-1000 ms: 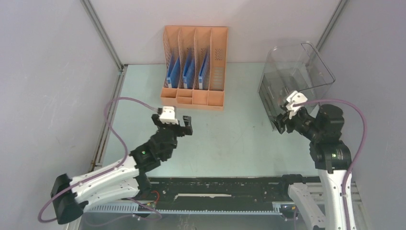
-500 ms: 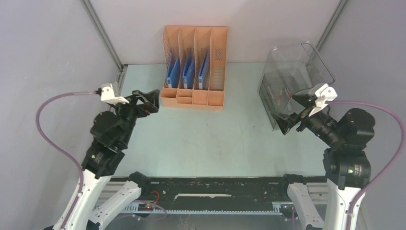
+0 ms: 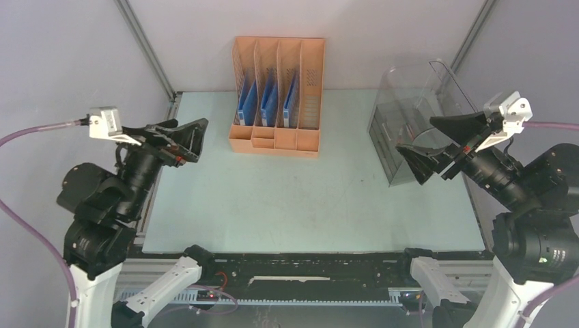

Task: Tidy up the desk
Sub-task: Reset both arms

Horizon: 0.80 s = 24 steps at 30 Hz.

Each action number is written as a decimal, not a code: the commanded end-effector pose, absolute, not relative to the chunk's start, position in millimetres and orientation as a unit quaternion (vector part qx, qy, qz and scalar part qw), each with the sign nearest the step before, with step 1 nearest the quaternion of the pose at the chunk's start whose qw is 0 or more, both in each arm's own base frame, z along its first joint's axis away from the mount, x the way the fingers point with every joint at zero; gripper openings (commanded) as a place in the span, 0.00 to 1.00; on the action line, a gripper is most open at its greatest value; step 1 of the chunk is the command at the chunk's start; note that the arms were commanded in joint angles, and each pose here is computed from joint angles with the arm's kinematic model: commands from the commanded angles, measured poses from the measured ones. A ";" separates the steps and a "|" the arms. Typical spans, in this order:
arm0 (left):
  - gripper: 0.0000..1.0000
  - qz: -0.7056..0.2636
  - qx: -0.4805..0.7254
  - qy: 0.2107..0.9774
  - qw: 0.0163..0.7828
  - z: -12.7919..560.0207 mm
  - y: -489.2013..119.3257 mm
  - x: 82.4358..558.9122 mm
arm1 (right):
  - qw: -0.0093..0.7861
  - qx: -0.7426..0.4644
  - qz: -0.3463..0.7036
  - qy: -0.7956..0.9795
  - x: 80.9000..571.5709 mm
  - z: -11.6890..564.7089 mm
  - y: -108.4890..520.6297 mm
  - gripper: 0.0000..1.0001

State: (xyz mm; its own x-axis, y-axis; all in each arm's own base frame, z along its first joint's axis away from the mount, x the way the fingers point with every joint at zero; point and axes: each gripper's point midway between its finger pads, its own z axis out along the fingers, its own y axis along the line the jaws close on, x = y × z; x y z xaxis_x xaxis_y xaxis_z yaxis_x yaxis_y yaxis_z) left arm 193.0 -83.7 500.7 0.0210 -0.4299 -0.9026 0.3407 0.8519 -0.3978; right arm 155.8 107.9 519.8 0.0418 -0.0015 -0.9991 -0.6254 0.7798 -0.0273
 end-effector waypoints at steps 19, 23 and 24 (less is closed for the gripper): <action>1.00 -0.280 -0.009 0.658 0.699 500.4 -69.9 142.1 | 0.746 -0.098 0.150 0.642 118.4 510.7 70.4 1.00; 1.00 -0.267 -0.010 0.662 0.700 492.7 -66.3 143.4 | 0.742 -0.096 0.165 0.642 121.8 505.8 73.6 1.00; 1.00 -0.262 -0.010 0.663 0.701 490.5 -65.6 144.4 | 0.740 -0.095 0.168 0.644 124.6 502.9 73.8 1.00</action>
